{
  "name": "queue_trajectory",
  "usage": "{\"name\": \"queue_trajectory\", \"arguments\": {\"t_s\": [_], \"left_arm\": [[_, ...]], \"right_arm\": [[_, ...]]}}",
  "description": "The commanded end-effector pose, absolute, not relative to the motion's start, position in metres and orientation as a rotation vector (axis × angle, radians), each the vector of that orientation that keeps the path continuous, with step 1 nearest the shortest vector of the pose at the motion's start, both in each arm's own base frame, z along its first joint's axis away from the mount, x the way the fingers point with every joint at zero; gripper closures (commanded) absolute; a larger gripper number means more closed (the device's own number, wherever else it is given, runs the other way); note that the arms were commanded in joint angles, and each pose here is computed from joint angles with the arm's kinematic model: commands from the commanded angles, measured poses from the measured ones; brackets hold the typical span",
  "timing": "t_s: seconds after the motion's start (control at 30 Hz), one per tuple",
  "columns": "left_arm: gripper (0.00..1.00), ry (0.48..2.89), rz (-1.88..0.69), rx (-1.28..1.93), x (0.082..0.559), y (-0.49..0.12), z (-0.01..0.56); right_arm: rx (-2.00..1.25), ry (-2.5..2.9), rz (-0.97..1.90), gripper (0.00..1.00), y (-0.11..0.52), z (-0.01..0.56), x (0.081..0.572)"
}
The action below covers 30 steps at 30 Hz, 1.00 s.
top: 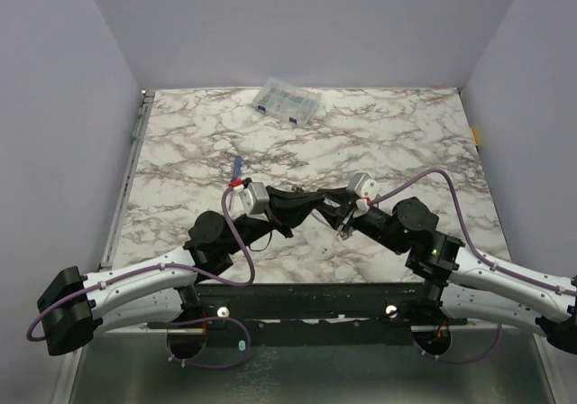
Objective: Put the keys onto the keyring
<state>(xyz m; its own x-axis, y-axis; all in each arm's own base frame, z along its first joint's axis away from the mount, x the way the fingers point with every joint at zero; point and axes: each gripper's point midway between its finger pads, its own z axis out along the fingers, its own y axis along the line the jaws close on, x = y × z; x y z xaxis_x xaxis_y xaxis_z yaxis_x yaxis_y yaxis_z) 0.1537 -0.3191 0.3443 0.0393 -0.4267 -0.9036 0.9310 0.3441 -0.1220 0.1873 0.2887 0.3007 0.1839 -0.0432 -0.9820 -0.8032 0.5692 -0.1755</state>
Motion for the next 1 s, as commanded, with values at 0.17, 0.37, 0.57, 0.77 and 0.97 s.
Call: {"name": "queue_trajectory", "arguments": {"t_s": [0.17, 0.37, 0.57, 0.77, 0.97], "left_arm": [[1.0, 1.023, -1.206, 0.63, 0.138, -0.319, 0.347], [1.0, 1.02, -1.208, 0.624, 0.138, -0.318, 0.348], [1.0, 1.016, -1.208, 0.615, 0.138, -0.317, 0.349], [1.0, 1.019, -1.21, 0.613, 0.138, -0.316, 0.348], [1.0, 1.03, -1.205, 0.587, 0.14, -0.312, 0.345]], "right_arm": [[-0.797, 1.212, 0.678, 0.58, 0.288, 0.334, 0.182], [-0.821, 1.194, 0.713, 0.57, 0.293, 0.336, 0.177], [-0.842, 1.213, 0.708, 0.77, 0.295, 0.327, 0.177], [-0.837, 1.195, 0.709, 0.99, 0.292, 0.327, 0.175], [-0.824, 1.163, 0.681, 0.99, 0.283, 0.335, 0.175]]}}
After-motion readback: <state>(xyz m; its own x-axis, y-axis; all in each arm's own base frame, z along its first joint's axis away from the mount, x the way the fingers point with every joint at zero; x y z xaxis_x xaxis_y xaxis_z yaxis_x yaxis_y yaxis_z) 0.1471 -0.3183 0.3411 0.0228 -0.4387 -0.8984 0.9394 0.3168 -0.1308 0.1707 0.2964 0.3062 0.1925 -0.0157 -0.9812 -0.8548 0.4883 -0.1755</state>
